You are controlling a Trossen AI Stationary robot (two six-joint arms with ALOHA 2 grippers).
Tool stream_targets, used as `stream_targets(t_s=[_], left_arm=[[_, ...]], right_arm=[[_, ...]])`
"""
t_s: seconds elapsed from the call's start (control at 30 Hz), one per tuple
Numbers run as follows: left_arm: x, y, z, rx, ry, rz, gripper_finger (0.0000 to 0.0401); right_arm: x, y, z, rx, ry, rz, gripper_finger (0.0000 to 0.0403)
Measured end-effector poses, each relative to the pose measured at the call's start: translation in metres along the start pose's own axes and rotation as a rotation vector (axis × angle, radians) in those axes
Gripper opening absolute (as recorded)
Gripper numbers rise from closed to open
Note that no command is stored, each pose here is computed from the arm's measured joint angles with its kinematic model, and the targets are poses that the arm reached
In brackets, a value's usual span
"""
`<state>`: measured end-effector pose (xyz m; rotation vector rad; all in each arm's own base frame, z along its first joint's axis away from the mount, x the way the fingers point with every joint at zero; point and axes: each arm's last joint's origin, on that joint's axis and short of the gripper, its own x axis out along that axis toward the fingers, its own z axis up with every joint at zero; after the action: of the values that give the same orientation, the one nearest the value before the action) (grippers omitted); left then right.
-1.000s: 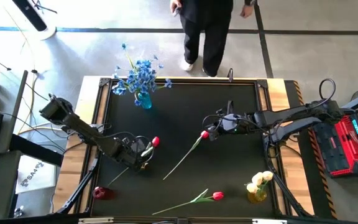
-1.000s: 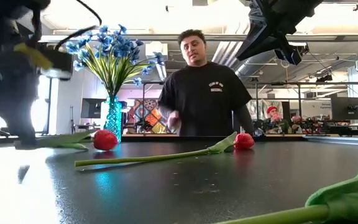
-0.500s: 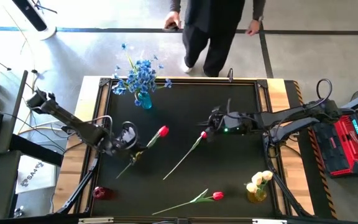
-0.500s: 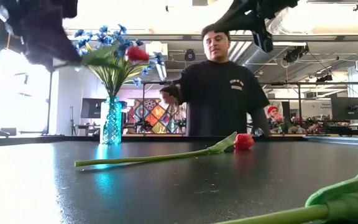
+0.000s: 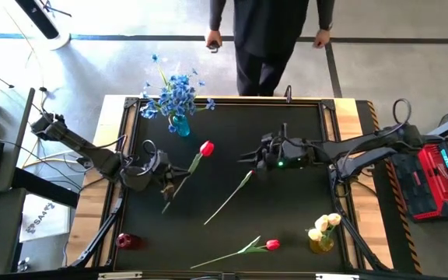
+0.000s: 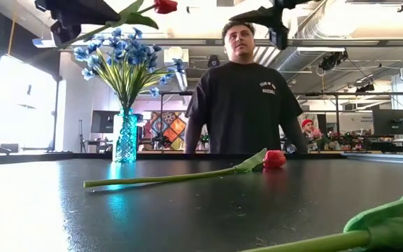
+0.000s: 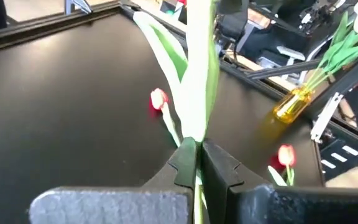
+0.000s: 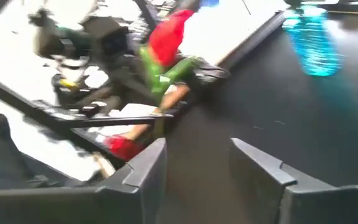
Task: Sort flowers into vase by color
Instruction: Put the top left red tulip into the red vase
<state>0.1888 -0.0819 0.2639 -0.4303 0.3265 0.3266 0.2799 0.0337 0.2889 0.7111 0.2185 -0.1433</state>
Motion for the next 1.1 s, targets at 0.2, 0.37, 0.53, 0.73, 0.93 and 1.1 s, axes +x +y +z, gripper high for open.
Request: stream_targets(t_s=[0.2,0.37,0.53,0.73,0.93,1.1], left_arm=[[0.004,0.000,0.008,0.014,-0.050,-0.014,0.0000],[0.006,0.000,0.013,-0.011,-0.078,-0.025,0.0000],[0.005,-0.002,0.016,0.001,-0.103,-0.042,0.0000],[0.007,-0.001,0.020,0.000,-0.123,-0.043,0.0000],[0.012,-0.004,0.029,0.022,-0.172,-0.106,0.0000],[0.023,-0.006,0.027,0.020,-0.168,-0.121,0.0000]], right_arm=[[0.024,0.006,-0.004,-0.043,-0.055,0.167,0.0191],[0.033,0.008,-0.006,-0.073,-0.092,0.231,0.0185],[0.038,0.007,-0.009,-0.076,-0.084,0.253,0.0171],[0.040,0.006,0.000,-0.086,-0.167,0.276,0.0170],[0.057,-0.003,0.006,-0.092,-0.183,0.294,0.0170],[0.075,0.009,0.017,-0.150,-0.179,0.365,0.0170]])
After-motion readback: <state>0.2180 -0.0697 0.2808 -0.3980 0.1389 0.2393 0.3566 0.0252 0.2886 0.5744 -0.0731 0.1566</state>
